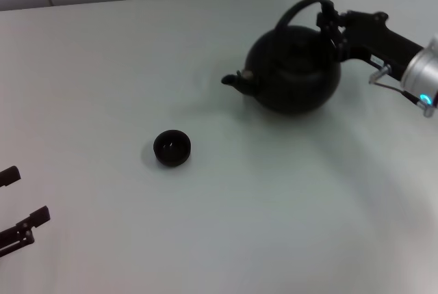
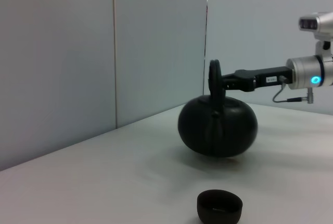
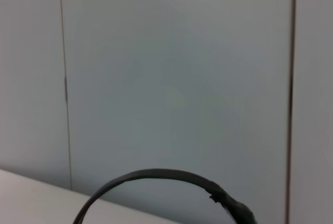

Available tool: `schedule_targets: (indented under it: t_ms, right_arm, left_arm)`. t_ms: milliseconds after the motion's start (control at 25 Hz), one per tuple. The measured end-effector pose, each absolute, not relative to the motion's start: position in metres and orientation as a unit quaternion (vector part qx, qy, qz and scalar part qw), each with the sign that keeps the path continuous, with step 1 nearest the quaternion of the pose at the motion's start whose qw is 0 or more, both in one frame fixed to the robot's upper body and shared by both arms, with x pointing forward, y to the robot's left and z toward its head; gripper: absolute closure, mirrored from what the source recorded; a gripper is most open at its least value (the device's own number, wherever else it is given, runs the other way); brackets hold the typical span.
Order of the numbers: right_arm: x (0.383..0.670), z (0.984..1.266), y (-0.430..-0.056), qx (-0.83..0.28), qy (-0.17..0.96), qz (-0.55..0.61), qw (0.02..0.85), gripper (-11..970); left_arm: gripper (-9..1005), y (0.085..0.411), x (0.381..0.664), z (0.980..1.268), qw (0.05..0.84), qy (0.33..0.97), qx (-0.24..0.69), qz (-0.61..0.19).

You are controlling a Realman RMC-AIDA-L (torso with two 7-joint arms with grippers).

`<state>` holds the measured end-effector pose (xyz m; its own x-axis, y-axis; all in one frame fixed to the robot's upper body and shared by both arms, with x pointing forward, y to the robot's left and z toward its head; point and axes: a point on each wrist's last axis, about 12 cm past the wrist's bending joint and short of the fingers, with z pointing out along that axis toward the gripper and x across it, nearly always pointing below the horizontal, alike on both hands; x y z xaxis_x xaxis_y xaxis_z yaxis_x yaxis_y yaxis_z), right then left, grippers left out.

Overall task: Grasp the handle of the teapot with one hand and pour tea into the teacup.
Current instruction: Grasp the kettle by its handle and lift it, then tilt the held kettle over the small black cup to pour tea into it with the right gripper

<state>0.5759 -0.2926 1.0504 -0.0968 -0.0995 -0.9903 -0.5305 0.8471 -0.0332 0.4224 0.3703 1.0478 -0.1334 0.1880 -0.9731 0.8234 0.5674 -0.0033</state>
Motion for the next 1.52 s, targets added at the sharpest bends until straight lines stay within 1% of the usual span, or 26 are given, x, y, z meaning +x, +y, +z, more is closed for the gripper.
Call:
schedule_targets:
  t_ms: [360, 400, 560, 760, 880, 1160, 1520]
  right_arm:
    - [0.610, 1.080, -0.262, -0.239, 0.696, 0.208, 0.644, 878]
    - [0.610, 1.080, -0.262, -0.239, 0.696, 0.208, 0.644, 878]
    - [0.618, 1.086, -0.239, -0.278, 0.687, 0.230, 0.631, 878]
    - [0.618, 1.087, -0.224, -0.316, 0.682, 0.244, 0.612, 879]
    - [0.617, 1.086, -0.222, -0.327, 0.680, 0.243, 0.609, 879]
    - [0.608, 1.083, -0.227, -0.369, 0.650, 0.212, 0.629, 879]
    - [0.608, 1.085, -0.227, -0.402, 0.625, 0.182, 0.643, 878]
  left_arm:
    - [186, 0.365, 0.422, 1.045, 0.549, 0.693, 0.363, -0.295]
    - [186, 0.365, 0.422, 1.045, 0.549, 0.693, 0.363, -0.295]
    - [186, 0.364, 0.421, 1.045, 0.550, 0.692, 0.364, -0.294]
    - [186, 0.362, 0.421, 1.044, 0.551, 0.691, 0.365, -0.294]
    - [186, 0.362, 0.422, 1.044, 0.551, 0.690, 0.365, -0.295]
    - [186, 0.360, 0.422, 1.044, 0.552, 0.689, 0.365, -0.296]
    - [185, 0.361, 0.423, 1.045, 0.554, 0.689, 0.362, -0.296]
